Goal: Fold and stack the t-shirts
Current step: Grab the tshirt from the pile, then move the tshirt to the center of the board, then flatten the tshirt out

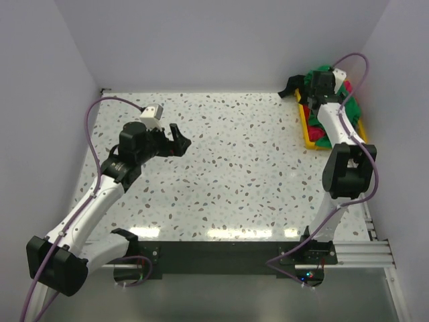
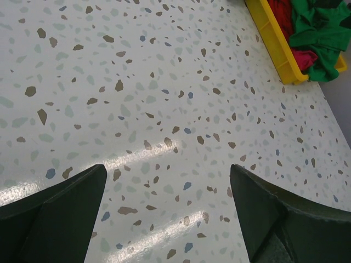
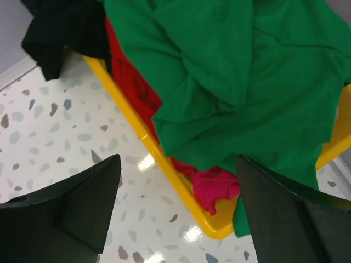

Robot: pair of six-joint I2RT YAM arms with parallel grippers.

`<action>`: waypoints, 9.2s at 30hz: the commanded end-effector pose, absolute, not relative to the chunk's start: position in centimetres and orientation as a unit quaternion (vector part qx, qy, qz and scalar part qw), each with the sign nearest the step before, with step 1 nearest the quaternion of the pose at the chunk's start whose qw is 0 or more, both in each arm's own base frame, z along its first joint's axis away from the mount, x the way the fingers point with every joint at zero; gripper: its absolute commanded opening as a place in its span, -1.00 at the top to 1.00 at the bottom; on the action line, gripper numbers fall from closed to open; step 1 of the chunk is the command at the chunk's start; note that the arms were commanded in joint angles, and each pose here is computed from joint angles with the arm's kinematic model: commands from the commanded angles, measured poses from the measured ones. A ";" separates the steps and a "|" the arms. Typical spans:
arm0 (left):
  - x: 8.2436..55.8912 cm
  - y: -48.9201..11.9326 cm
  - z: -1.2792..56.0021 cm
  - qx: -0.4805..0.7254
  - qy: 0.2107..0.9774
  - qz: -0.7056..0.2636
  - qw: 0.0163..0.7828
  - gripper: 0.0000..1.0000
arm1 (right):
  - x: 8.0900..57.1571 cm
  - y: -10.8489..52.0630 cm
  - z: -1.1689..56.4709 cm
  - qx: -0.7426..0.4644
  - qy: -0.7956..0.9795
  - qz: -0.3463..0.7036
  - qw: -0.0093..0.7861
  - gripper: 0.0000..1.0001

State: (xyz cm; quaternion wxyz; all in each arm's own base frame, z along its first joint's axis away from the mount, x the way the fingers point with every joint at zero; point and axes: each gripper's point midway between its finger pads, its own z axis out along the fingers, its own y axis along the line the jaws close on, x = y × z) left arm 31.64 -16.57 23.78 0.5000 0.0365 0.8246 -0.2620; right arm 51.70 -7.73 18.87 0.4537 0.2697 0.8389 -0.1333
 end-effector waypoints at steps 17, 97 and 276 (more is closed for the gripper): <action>32.1 -16.6 25.9 0.046 0.810 -0.268 0.519 -1.00 | 56.4 -17.3 15.4 0.402 0.764 -0.127 0.489 -0.46; 32.4 -17.6 17.4 -0.070 0.848 -0.311 0.422 -0.83 | 42.9 16.2 17.8 0.149 0.855 0.232 0.439 -0.18; 27.8 -0.9 9.4 -0.384 0.787 -0.132 0.464 -0.25 | 28.4 8.2 9.7 0.202 0.883 0.146 0.398 -0.55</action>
